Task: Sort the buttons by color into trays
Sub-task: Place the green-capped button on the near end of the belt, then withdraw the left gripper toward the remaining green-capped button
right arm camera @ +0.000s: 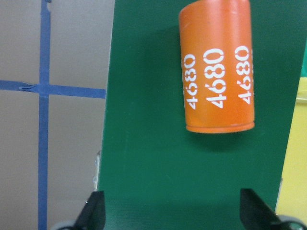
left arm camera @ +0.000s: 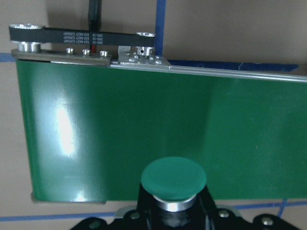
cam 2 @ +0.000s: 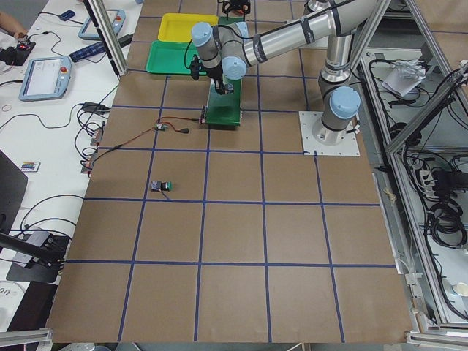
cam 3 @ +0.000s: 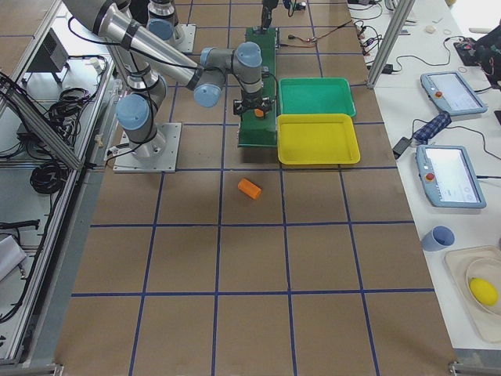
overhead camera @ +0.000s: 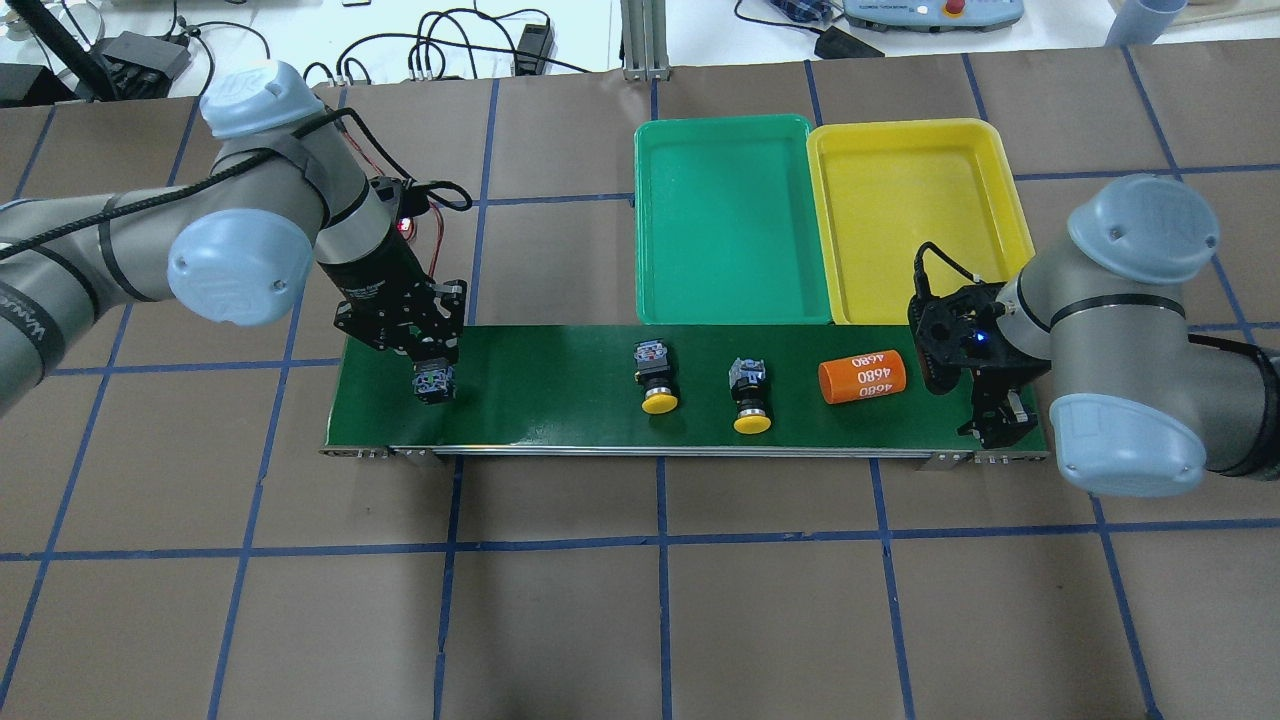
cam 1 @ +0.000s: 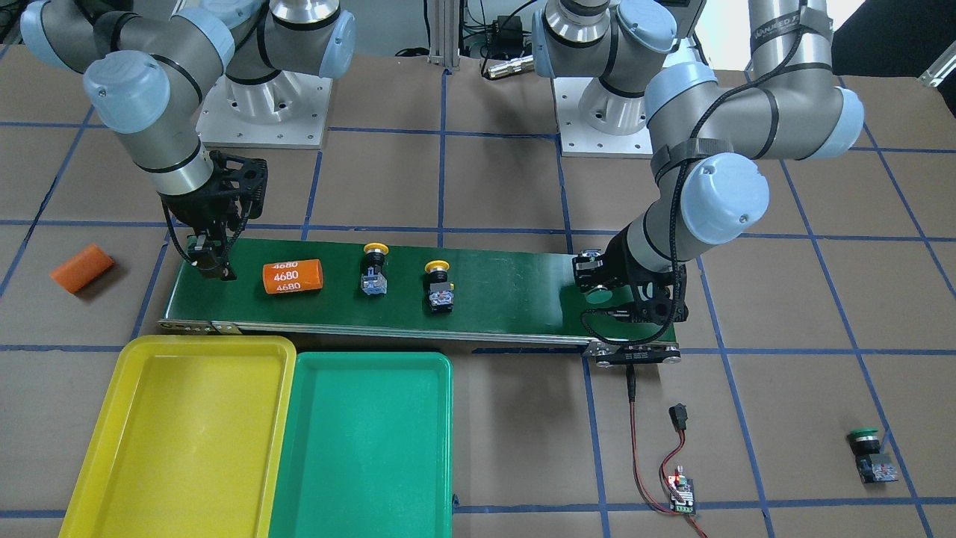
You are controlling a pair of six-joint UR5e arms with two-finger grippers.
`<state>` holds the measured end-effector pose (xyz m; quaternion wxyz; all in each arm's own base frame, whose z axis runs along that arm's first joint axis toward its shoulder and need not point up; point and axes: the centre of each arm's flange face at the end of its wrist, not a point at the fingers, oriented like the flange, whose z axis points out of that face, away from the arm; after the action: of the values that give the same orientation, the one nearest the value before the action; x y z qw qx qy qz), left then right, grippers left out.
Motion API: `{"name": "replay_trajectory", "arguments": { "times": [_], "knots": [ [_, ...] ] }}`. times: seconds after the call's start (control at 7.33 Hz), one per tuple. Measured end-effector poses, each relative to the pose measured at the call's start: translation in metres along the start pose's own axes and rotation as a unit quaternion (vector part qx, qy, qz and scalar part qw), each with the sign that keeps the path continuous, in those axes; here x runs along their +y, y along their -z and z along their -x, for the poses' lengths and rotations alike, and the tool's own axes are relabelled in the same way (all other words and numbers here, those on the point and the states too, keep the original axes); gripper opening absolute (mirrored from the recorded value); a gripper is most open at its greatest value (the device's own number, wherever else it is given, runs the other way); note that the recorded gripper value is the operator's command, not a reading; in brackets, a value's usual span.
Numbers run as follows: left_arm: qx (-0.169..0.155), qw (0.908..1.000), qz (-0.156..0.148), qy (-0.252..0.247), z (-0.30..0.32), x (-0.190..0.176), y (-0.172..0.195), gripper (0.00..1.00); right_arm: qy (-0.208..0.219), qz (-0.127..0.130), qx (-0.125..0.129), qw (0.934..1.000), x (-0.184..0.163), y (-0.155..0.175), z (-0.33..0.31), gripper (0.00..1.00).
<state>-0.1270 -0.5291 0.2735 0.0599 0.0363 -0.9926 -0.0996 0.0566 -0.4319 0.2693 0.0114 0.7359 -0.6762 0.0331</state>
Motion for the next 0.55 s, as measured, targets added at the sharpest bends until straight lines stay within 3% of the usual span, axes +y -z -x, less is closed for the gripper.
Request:
{"name": "replay_trajectory", "arguments": {
  "times": [0.14,0.27,0.41,0.55],
  "knots": [
    [-0.004,1.0000,-0.005,-0.006,-0.015,0.004,-0.010,0.18,0.000,0.000,0.000,1.0000,0.000,0.000,0.000,1.00],
    [-0.008,0.9998,-0.009,-0.014,-0.026,0.007,-0.014,0.82,0.000,0.000,0.000,1.0000,0.000,0.000,0.000,1.00],
    [-0.010,0.9998,-0.009,-0.017,-0.032,0.007,-0.019,1.00,0.000,0.000,0.000,1.0000,0.000,0.000,0.000,1.00],
    [-0.011,0.9997,-0.009,-0.019,-0.035,0.006,-0.023,1.00,0.000,0.000,0.000,1.0000,0.000,0.000,0.000,1.00]
  ]
}}
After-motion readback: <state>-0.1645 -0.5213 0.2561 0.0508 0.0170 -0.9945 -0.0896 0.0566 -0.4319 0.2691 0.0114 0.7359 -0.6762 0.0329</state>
